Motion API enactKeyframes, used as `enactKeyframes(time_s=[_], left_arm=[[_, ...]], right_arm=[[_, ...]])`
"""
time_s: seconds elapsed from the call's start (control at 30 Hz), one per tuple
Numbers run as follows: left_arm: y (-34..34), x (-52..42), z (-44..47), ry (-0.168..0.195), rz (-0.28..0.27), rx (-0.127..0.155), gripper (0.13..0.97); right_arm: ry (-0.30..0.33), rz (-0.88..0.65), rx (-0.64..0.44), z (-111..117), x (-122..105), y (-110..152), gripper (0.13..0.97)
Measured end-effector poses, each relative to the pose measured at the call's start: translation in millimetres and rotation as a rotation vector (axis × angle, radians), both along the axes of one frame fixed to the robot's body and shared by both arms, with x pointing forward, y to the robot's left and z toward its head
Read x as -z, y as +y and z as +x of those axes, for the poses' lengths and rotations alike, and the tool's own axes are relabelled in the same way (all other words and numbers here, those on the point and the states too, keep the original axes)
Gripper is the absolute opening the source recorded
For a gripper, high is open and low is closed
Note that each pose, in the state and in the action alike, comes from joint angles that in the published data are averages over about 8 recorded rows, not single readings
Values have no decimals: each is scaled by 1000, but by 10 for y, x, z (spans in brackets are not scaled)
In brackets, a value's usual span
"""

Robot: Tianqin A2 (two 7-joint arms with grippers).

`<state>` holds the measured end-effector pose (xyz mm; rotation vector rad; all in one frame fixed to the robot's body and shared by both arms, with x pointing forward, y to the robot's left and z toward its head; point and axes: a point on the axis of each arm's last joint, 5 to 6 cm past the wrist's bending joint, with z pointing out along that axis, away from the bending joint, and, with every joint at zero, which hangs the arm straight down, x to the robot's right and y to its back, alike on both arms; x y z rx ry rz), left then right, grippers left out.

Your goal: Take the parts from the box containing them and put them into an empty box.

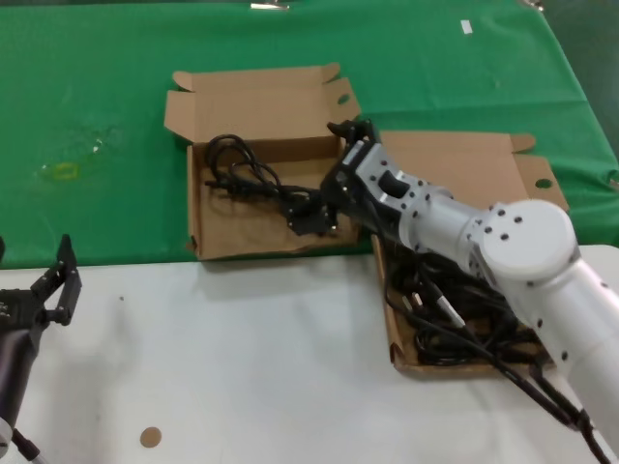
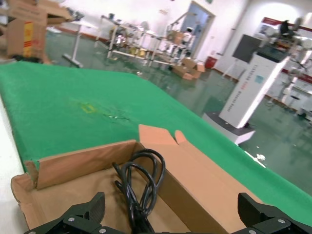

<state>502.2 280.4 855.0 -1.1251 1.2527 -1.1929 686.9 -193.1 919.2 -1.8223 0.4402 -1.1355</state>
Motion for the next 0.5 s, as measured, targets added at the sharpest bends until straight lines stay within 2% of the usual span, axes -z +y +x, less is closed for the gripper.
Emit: enactKeyframes(time_s=[0.13, 0.4, 0.5], left_arm=[[0, 0, 0, 0, 0, 0, 438], [0, 0, 0, 0, 0, 0, 663], [0, 0, 0, 0, 0, 0, 663]], right_arm=[[-2, 51, 33, -109, 91, -47, 941], [-5, 148, 106, -345, 255, -158, 966], [-7, 182, 135, -439, 310, -205, 966]])
